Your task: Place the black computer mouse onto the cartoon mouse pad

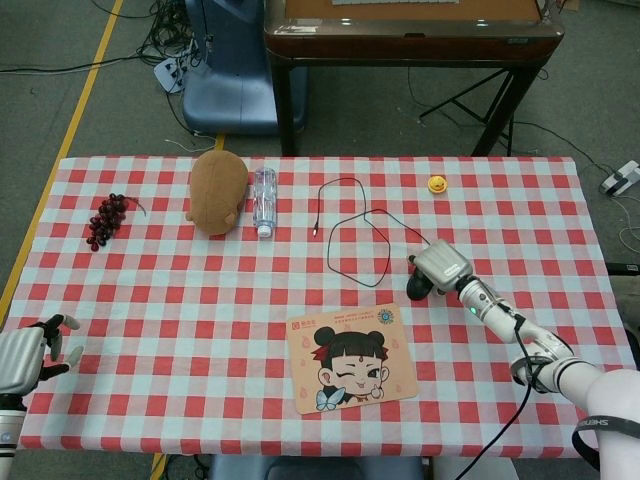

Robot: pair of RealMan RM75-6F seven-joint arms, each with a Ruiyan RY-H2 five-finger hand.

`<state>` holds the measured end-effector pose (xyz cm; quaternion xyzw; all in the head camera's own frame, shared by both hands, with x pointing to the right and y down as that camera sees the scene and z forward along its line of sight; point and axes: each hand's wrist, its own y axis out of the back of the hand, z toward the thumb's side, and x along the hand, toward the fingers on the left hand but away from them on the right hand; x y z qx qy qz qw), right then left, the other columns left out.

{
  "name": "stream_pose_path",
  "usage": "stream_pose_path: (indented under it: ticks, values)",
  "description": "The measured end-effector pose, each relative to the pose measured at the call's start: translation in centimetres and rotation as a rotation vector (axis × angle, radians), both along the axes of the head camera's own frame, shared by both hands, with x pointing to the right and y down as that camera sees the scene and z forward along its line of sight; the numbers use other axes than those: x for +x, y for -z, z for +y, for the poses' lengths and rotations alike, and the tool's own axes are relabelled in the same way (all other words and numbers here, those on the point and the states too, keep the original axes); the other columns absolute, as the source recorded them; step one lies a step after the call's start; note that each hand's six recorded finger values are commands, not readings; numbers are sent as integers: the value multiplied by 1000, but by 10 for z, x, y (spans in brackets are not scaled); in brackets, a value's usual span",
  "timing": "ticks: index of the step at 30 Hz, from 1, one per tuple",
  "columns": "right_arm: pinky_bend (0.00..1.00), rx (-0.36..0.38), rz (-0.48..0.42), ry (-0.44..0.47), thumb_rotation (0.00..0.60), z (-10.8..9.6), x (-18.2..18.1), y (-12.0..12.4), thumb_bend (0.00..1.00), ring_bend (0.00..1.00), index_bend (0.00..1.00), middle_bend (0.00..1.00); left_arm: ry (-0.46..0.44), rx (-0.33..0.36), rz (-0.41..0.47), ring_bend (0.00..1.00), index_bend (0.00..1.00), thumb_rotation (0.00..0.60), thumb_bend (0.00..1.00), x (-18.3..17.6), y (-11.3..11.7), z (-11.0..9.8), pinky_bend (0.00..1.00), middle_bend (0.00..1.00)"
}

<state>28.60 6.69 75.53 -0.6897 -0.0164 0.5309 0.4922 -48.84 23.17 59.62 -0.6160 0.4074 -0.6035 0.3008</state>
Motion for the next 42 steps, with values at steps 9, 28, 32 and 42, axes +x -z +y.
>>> stream_pose_path:
  ticks: [9, 28, 32, 42]
  values:
    - [1000, -5, 20, -1, 600, 0, 1, -6, 135, 1000, 510, 1000, 8, 4, -1, 564, 544, 600, 302, -2, 2, 0, 622, 780]
    - [1000, 2, -117, 24, 600, 1, -22, 28, 141, 1000, 553, 1000, 21, 8, -17, 564, 545, 600, 303, -7, 3, -2, 622, 780]
    - [1000, 5, -141, 77, 600, 5, -34, 42, 141, 1000, 553, 1000, 26, 7, -23, 564, 545, 600, 302, -9, 2, -2, 622, 779]
    - [1000, 35, -152, 260, 600, 24, -66, 67, 141, 1000, 553, 1000, 49, 10, -39, 564, 545, 600, 302, -16, 2, -3, 624, 780]
